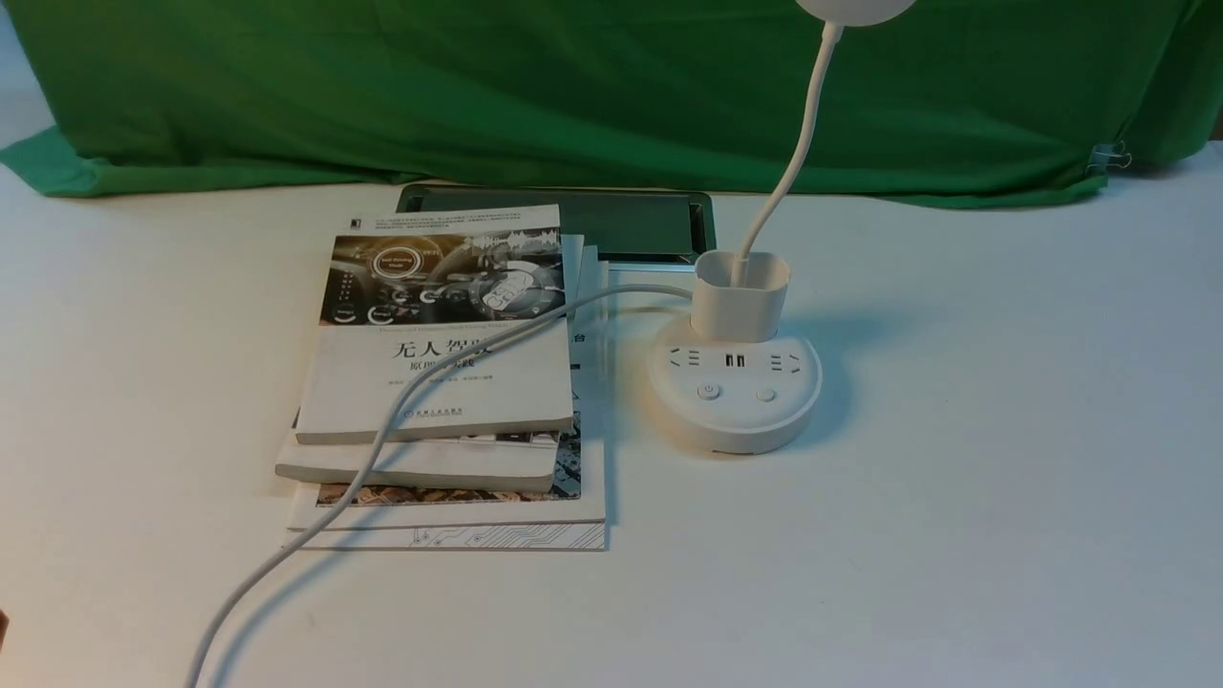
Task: Turn on the desk lamp on the white desktop with your hand.
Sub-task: 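Press the button on the base of the white desk lamp with the right gripper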
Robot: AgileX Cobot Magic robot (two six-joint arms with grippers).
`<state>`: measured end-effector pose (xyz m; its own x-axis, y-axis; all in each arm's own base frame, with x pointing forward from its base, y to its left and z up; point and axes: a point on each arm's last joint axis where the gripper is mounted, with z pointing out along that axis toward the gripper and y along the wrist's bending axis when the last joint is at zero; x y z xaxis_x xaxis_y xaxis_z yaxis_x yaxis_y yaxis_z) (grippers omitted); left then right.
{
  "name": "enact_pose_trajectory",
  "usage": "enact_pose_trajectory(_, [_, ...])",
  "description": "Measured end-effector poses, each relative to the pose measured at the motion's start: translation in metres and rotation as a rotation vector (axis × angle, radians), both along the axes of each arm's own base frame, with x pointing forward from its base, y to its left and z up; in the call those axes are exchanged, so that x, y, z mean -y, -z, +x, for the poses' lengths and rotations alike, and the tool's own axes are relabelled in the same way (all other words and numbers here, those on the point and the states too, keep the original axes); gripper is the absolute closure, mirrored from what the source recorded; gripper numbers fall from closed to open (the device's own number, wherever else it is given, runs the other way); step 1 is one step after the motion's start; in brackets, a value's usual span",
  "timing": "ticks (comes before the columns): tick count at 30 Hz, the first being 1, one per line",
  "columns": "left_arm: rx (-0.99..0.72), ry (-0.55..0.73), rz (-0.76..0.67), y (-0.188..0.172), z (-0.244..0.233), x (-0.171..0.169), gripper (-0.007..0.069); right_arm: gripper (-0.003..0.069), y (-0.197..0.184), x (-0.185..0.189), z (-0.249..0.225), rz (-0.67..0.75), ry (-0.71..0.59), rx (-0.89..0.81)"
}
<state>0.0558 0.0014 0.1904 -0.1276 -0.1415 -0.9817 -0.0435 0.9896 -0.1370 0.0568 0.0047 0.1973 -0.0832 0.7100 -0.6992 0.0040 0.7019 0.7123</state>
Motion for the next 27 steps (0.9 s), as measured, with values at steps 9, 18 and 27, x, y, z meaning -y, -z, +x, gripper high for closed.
enact_pose_trajectory(9, [0.000,0.000,-0.005,0.000,0.000,0.000,0.0604,0.0630,-0.120,-0.006,0.007,-0.584,-0.098,0.104])
enact_pose_trajectory(18, [0.000,0.000,-0.005,0.000,0.000,0.000,0.0604,0.0630,-0.212,-0.029,0.102,-0.898,-0.509,-0.261])
enact_pose_trajectory(27, [0.000,0.000,0.000,0.000,0.000,0.000,0.0604,0.0630,-0.147,-0.076,0.207,-1.022,-0.830,-0.567])
